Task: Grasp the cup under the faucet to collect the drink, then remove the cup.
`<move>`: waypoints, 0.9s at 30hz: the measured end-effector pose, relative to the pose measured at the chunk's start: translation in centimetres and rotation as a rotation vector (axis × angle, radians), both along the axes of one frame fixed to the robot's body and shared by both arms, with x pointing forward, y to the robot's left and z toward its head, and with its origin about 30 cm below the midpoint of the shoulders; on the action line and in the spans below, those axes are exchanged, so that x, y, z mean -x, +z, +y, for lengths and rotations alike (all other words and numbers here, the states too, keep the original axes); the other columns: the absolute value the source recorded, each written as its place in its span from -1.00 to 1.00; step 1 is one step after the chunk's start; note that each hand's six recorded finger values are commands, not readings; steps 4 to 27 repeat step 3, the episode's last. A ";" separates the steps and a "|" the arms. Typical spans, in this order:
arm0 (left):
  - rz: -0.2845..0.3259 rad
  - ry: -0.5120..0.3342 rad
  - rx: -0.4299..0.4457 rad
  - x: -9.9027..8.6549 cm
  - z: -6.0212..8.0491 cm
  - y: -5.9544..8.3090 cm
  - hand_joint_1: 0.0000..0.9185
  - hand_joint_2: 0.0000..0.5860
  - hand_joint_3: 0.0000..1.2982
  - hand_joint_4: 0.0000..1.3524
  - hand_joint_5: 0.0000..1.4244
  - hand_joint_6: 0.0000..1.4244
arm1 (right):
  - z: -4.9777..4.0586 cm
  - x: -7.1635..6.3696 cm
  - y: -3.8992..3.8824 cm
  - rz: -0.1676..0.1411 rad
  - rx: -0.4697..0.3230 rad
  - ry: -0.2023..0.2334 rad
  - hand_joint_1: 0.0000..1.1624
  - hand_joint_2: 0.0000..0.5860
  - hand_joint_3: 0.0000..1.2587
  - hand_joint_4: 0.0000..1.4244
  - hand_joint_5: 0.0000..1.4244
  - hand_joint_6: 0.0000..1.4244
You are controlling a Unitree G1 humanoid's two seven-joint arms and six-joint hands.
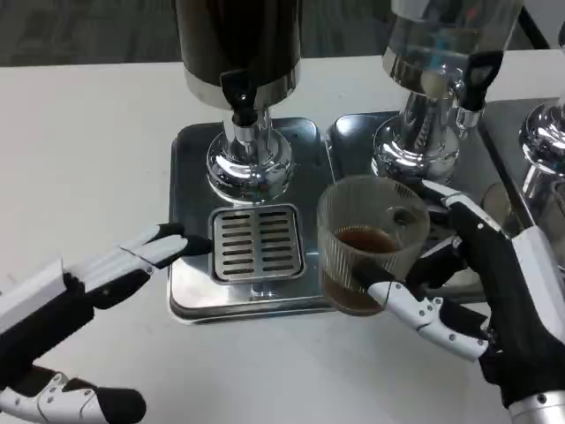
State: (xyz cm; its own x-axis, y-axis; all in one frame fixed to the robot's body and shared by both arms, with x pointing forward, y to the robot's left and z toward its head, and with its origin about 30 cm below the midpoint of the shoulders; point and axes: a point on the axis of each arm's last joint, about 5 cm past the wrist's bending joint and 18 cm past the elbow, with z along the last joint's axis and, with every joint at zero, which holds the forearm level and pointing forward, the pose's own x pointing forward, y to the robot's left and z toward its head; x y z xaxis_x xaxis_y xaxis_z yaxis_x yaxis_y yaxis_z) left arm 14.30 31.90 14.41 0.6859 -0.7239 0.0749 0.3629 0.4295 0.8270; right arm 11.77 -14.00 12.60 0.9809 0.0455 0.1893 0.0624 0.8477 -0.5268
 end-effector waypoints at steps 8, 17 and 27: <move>0.006 0.000 -0.007 0.1 0.0 -0.1 -1.00 -0.78 -0.88 -1.00 -1.00 -0.76 | -0.02 0.0 -0.02 0.002 0.000 -0.001 0.43 -0.26 -0.07 -0.09 0.13 0.10; 0.006 0.000 -0.007 0.1 0.0 -0.1 -1.00 -0.78 -0.88 -1.00 -1.00 -0.76 | -0.02 0.0 -0.02 0.002 0.000 -0.001 0.43 -0.26 -0.07 -0.09 0.13 0.10; 0.006 0.000 -0.007 0.1 0.0 -0.1 -1.00 -0.78 -0.88 -1.00 -1.00 -0.76 | -0.02 0.0 -0.02 0.002 0.000 -0.001 0.43 -0.26 -0.07 -0.09 0.13 0.10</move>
